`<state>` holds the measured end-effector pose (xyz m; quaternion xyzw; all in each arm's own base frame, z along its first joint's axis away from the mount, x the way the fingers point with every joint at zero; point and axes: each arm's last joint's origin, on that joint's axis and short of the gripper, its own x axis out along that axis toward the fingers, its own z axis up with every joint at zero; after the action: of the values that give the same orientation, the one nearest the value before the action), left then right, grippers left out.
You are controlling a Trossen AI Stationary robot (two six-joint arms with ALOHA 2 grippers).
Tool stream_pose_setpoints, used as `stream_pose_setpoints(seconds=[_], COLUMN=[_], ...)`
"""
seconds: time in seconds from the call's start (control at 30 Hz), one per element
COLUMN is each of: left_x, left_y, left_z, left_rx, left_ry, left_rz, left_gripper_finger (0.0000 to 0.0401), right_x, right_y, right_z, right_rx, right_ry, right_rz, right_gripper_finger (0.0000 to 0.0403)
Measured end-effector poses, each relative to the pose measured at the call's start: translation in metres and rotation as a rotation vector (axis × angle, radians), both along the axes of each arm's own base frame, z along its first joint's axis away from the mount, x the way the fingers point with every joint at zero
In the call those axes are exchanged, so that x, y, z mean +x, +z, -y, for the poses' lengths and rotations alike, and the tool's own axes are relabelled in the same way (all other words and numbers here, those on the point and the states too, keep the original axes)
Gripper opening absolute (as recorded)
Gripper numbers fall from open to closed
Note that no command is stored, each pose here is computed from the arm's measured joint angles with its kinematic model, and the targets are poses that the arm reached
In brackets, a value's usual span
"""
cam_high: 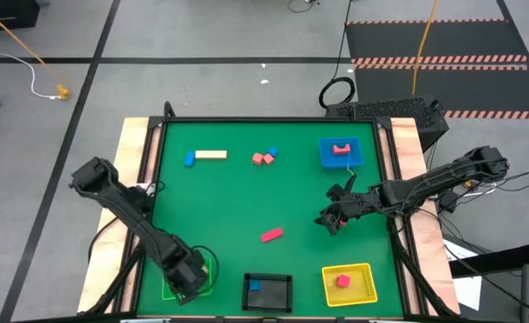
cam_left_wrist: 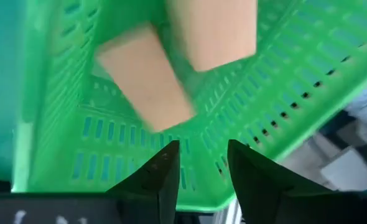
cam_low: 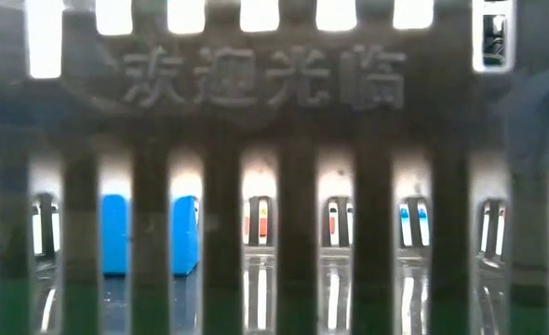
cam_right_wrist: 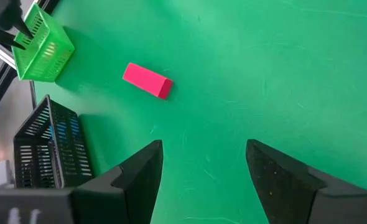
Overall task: Sort & place blocks by color
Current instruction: Put the red block into the yellow bin
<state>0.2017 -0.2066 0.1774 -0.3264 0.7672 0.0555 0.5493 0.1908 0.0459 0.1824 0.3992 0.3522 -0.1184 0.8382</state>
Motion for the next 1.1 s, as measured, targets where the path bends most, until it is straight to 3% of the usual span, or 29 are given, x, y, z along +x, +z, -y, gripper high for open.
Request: stream_pose_setpoints(seconds=[0.13,0.3,0.47,0.63,0.83,1.1], left_x=[-0.001,-0.003,-0.006,-0.002,0.012,0.031], left_y=[0.000,0.018,0.041,0.058,0.066,0.068], left_z=[0.001,0.000,-0.008,-0.022,-0.045,-0.075], left_rx=[-0.068,-0.149,-0.122,0.042,0.319,0.671], left_ry=[-0.112,-0.156,-0.158,-0.142,-0.059,-0.190], left_rz=[0.017,0.095,0.279,0.540,0.753,0.884], left_gripper_finger=[0.0117,0.0115,0.0115,0.0115,0.0115,0.0115], right_x=[0.000,0.000,-0.002,-0.012,-0.020,-0.021], right_y=[0.000,0.000,-0.002,-0.010,-0.016,-0.017], right_z=[0.000,0.000,0.000,0.002,0.004,0.004], right_rx=[0.000,-0.006,-0.059,-0.062,0.139,0.164], right_ry=[0.000,0.006,0.087,0.065,-0.215,-0.211], right_rz=[0.000,0.001,-0.025,-0.159,-0.290,-0.303], right_gripper_finger=[0.0224,0.0224,0.0224,0.0224,0.0224,0.0224])
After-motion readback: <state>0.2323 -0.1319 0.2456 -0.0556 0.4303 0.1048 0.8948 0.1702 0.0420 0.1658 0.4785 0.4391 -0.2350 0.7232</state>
